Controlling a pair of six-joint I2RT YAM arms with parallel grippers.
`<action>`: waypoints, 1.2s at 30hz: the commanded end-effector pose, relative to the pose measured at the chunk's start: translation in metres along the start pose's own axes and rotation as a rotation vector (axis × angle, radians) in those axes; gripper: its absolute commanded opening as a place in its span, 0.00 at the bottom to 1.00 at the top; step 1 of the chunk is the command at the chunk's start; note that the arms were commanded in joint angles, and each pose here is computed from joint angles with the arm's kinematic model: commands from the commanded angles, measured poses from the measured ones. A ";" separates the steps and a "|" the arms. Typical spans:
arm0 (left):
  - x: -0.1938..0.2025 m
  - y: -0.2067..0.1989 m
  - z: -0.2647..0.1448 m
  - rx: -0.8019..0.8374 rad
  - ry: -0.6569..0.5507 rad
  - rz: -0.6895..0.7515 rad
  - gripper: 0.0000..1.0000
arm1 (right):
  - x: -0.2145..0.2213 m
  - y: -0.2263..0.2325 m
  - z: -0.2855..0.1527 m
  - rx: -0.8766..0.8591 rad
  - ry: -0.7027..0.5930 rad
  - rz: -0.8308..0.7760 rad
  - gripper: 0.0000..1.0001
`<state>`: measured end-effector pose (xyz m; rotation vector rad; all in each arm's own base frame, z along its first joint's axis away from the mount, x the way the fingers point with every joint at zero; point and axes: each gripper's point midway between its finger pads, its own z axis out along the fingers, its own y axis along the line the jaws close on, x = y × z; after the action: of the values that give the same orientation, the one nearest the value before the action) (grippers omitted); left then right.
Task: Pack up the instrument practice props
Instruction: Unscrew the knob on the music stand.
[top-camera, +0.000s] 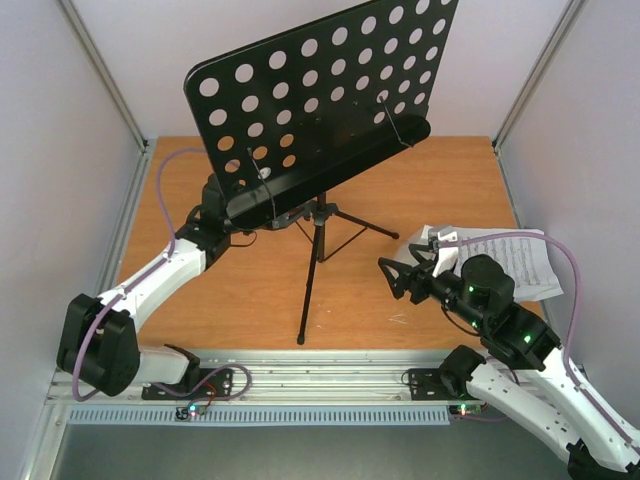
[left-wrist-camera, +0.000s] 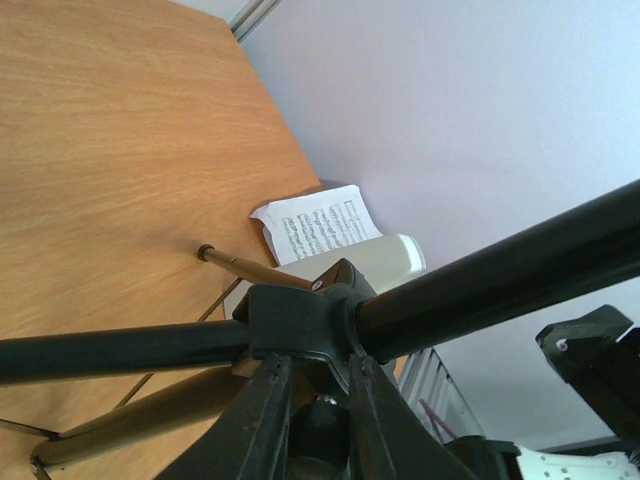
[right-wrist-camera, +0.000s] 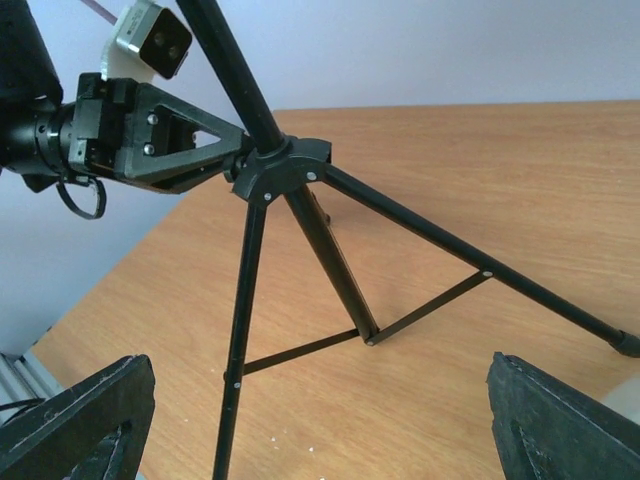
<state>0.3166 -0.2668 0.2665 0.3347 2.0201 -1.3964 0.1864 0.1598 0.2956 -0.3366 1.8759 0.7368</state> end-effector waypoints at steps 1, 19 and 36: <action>-0.007 0.002 0.000 -0.008 -0.042 -0.124 0.15 | 0.007 -0.010 -0.004 0.052 0.010 0.022 0.92; 0.017 0.020 -0.001 -0.060 -0.003 -0.311 0.13 | 0.007 -0.020 -0.017 0.103 -0.009 0.049 0.92; -0.025 -0.003 -0.032 -0.180 -0.140 -0.022 0.57 | 0.005 -0.026 -0.040 0.127 -0.037 0.060 0.93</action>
<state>0.3201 -0.2483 0.2567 0.0487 2.1321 -1.3463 0.1742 0.1241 0.2889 -0.2105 1.8966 0.6646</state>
